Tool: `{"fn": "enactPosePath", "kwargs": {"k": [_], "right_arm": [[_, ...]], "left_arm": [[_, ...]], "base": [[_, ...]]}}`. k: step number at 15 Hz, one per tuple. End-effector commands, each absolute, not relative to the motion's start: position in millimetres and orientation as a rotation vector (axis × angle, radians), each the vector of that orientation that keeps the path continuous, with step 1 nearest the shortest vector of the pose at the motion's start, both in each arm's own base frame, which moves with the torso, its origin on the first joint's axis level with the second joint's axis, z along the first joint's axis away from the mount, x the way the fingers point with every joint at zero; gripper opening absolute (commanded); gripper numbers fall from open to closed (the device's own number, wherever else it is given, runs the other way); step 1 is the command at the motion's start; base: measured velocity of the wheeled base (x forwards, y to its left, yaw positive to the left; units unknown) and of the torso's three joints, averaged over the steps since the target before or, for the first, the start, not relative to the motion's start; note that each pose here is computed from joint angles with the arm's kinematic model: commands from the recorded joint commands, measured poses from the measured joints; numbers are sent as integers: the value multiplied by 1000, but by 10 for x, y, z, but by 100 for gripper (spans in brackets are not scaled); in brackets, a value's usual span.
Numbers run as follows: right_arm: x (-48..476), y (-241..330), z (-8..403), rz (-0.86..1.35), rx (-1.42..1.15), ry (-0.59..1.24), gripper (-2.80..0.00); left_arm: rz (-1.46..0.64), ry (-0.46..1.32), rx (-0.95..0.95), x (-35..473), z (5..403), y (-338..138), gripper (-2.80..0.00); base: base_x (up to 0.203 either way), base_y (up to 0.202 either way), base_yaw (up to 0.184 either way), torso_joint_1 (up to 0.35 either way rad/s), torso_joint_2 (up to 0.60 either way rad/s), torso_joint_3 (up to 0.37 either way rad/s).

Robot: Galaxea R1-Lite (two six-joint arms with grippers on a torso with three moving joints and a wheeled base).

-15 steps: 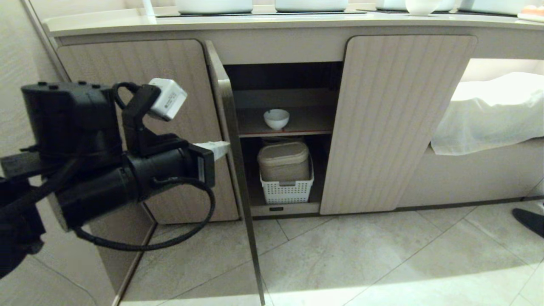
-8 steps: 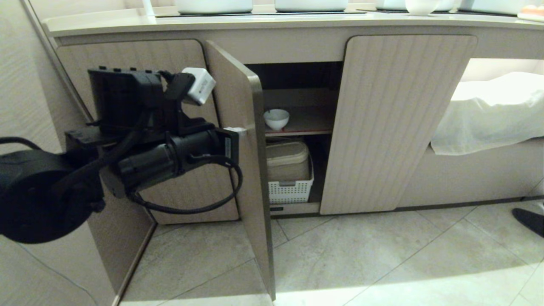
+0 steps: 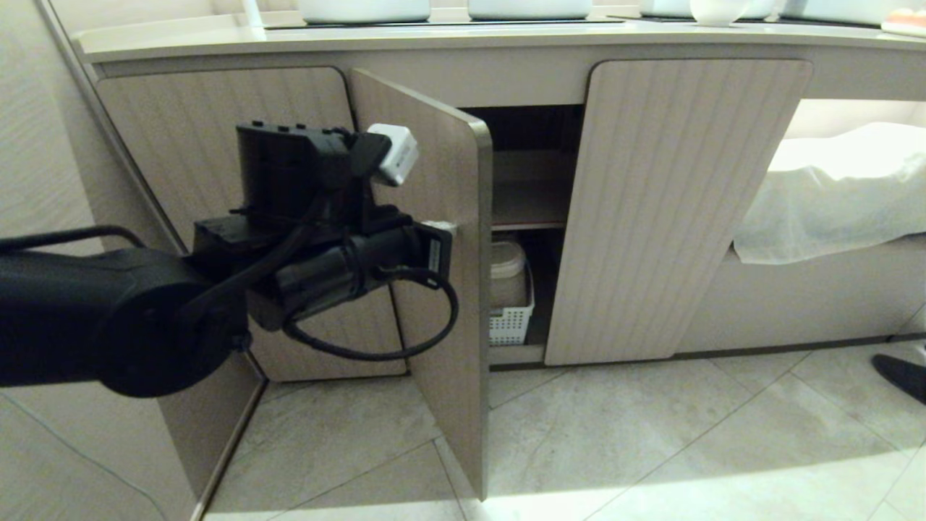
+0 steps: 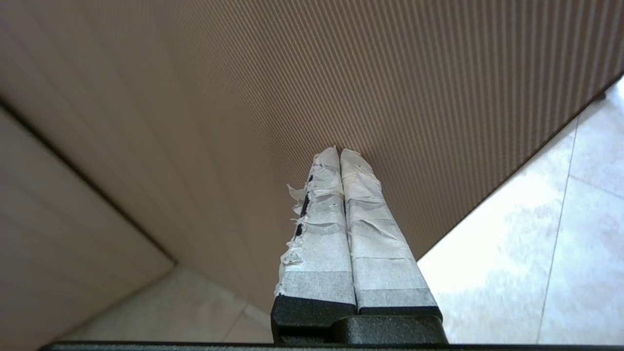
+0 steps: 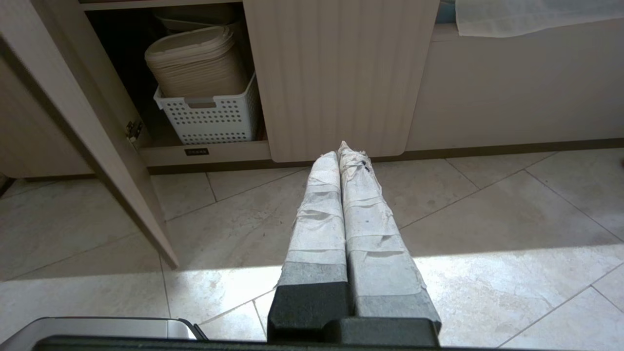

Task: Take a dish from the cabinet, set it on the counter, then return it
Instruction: Close the cabinet door

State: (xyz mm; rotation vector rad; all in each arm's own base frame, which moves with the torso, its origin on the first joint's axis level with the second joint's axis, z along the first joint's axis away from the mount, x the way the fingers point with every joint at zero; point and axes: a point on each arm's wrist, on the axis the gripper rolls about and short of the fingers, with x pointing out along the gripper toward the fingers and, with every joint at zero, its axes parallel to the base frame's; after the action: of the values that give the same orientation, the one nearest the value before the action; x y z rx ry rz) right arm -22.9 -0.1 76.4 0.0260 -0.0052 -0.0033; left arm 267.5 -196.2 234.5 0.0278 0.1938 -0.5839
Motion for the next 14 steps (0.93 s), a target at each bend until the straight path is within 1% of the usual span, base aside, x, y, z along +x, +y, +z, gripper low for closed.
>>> {"fn": "enactPosePath", "kwargs": {"k": [1,8,14], "right_arm": [[-228,-1,764,-3,26,-5,-280],[-228,-1,764,-3,26,-5,-280],[-228,-1,764,-3,26,-5,-280]], "left_arm": [[-580,196,28,2832,2296,-2066,-280],[-570,141,29,3194,2319,-2336,-280],[-514,97,15,3510,2281,-2547,-280]], "base": [[0,0,0,0,0,0],[0,0,0,0,0,0],[0,0,0,0,0,0]]}}
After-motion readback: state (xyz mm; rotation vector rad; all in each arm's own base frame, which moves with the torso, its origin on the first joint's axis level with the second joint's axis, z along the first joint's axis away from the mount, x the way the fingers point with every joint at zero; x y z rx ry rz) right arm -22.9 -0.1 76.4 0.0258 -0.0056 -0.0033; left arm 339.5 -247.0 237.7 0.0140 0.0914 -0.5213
